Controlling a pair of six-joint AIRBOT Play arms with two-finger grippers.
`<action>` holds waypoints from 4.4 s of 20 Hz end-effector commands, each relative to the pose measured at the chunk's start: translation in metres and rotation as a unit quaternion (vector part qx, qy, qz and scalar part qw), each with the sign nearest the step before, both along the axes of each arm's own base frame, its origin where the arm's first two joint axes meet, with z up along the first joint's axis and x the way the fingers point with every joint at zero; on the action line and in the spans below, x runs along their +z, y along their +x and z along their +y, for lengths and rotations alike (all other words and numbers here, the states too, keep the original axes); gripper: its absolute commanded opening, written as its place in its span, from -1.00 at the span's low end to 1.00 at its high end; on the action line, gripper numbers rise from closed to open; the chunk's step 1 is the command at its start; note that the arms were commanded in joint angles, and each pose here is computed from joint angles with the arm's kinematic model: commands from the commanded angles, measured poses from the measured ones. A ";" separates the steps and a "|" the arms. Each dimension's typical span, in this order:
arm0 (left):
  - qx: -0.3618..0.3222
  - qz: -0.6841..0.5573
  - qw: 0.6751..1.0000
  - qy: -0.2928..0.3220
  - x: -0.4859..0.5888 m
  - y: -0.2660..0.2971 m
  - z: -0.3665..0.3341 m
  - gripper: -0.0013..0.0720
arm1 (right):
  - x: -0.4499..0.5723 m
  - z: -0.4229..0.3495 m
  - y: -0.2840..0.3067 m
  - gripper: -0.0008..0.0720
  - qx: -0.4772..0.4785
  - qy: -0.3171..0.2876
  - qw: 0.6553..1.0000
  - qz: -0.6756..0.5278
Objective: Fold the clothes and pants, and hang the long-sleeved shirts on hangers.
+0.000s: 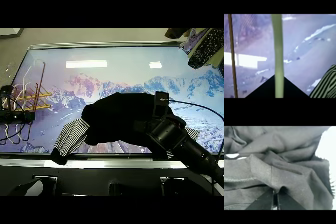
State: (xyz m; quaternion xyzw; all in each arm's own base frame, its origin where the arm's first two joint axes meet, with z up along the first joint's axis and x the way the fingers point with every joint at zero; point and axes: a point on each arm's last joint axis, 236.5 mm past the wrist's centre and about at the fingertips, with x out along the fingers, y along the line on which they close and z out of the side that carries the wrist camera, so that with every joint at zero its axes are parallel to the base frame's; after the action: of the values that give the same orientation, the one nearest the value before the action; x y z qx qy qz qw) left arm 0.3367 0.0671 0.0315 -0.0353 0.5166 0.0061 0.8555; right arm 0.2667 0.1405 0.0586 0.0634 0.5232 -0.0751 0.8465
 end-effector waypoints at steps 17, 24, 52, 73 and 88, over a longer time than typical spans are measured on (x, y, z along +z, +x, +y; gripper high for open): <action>-0.361 -0.069 0.928 -0.066 0.098 -0.108 -0.235 -0.88 | -0.022 -0.012 0.005 -0.89 -0.008 0.081 0.993 0.088; -0.501 -0.049 0.864 -0.009 0.091 -0.155 -0.241 -0.88 | -0.020 -0.036 0.013 -0.89 -0.065 0.050 0.994 0.065; -0.583 -0.028 0.804 -0.115 0.053 -0.108 -0.183 -0.88 | -0.029 -0.034 0.030 -0.89 -0.164 0.085 0.982 0.047; -0.604 -0.038 0.781 -0.152 0.045 -0.108 -0.209 -0.88 | -0.024 -0.022 0.041 -0.89 -0.168 0.120 0.978 0.025; -0.643 -0.027 0.756 -0.121 0.024 -0.109 -0.232 -0.88 | 0.033 -0.015 0.044 -0.89 -0.101 0.147 0.983 -0.034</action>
State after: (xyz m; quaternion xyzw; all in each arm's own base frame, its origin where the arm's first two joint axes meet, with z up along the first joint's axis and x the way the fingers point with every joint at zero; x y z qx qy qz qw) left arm 0.2262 -0.1568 0.0563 0.1903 0.3994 -0.6067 0.6604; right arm 0.3058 0.1197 0.0746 0.2514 0.5007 -0.1088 0.8211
